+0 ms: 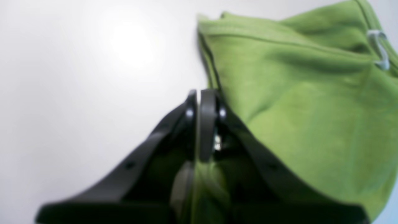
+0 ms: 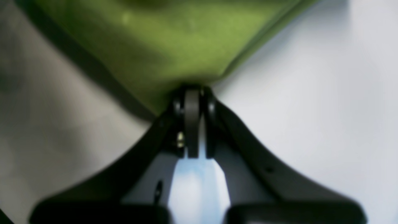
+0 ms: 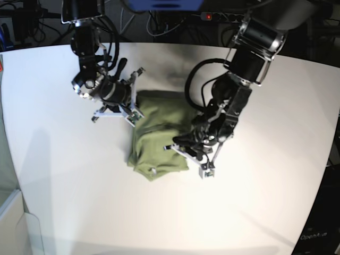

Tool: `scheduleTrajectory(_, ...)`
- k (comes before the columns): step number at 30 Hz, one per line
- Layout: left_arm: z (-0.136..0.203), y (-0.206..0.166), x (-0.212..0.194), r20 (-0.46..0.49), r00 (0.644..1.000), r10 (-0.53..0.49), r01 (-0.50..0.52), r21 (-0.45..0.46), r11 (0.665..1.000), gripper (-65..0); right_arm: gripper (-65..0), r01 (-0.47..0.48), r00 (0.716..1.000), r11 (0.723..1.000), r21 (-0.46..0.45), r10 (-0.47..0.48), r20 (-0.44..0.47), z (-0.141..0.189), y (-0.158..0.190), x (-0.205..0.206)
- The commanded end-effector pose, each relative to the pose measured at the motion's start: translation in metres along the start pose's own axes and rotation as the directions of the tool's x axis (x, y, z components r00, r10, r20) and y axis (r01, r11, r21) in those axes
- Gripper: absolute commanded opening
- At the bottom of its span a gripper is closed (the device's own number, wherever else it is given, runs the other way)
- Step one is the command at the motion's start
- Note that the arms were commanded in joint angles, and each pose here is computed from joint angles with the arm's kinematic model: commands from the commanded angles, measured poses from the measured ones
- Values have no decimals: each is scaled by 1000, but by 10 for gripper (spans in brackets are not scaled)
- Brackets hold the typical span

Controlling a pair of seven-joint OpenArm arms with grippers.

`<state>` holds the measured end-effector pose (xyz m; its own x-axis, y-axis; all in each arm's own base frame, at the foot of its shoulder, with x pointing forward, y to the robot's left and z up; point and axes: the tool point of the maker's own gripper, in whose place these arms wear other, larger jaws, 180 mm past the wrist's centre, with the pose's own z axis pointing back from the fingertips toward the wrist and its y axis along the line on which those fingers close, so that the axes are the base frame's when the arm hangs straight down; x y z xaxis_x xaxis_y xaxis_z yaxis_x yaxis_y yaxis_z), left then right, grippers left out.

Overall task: Fold the T-shirt properly
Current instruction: 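Tuck the bundle's edge under with the left gripper, then withdraw both grippers from the folded shirt, then lower the right gripper onto the bundle's collar end and press it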

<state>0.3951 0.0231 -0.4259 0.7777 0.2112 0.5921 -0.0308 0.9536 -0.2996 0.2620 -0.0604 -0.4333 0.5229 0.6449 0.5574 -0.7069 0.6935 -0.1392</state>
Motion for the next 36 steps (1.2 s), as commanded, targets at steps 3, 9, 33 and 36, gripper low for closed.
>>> scheduleTrajectory(3,10,-12,33,83,996,-14,17,-34,999,-628,-630,-10,1000,1000,1,10,14,5,2,4)
scheduleTrajectory(9,37,12,50,160,987,-18,22,-24,999,-628,-630,-41,999,998,-49,43,33,18,-13,9)
scheduleTrajectory(33,123,181,-82,-76,993,84,-62,261,963,-628,-630,-77,968,991,-110,101,228,54,-3,86)
scheduleTrajectory(36,128,190,-87,-78,992,102,-76,282,956,-628,-630,-74,967,993,-95,95,236,52,3,90)
